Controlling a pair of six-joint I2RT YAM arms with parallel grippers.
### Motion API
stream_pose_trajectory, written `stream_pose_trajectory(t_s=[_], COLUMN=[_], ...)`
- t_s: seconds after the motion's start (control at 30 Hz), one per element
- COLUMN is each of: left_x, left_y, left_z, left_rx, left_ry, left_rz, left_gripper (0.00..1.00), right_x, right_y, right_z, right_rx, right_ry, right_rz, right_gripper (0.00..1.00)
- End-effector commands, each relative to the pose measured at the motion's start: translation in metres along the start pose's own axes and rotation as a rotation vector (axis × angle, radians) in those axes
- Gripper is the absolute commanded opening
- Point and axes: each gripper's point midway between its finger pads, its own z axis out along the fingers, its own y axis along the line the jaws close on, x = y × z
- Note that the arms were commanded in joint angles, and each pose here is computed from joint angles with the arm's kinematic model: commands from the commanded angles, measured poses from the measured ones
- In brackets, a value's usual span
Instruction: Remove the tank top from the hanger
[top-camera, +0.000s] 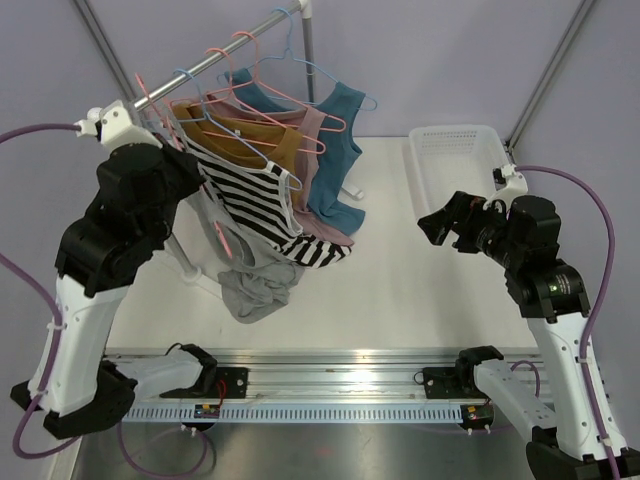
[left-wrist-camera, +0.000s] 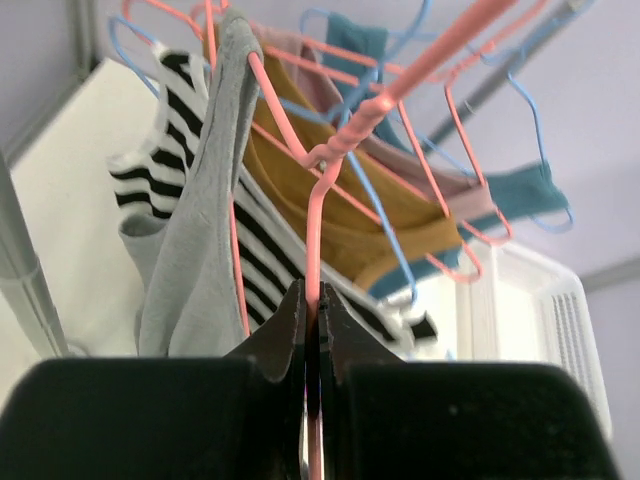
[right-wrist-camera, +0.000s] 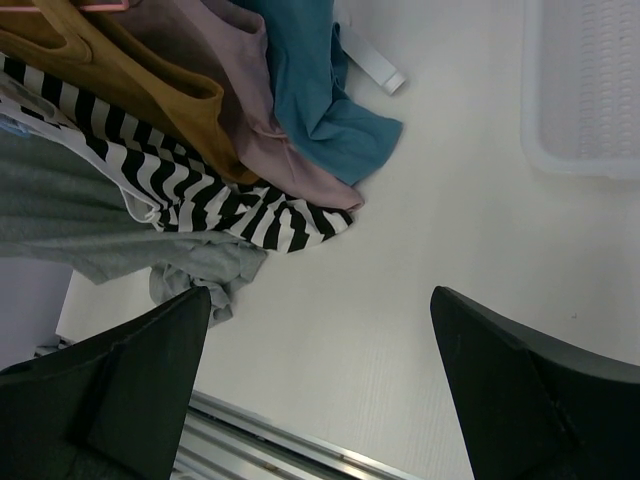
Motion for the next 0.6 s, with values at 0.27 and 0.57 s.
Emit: stream_pose_trajectory(t_s=[0.27, 0.57], left_x=[0.07, 0.154], left_y=[0.005, 0.022], left_z=[-0.096, -0.168], left_rx=[0.468, 0.765], left_ry=[0.228, 0.576], left_rz=[-0.039, 0.102], left_gripper=[0.0, 0.0], right_x=[-0.014, 0.052], right_y=[0.07, 0.14], right_z=[0.022, 0.048], right_rx=[-0.456, -0.922], right_ry=[-0.025, 0.185], right_rz=[-0.098, -0.04], right_gripper=[1.0, 0.99])
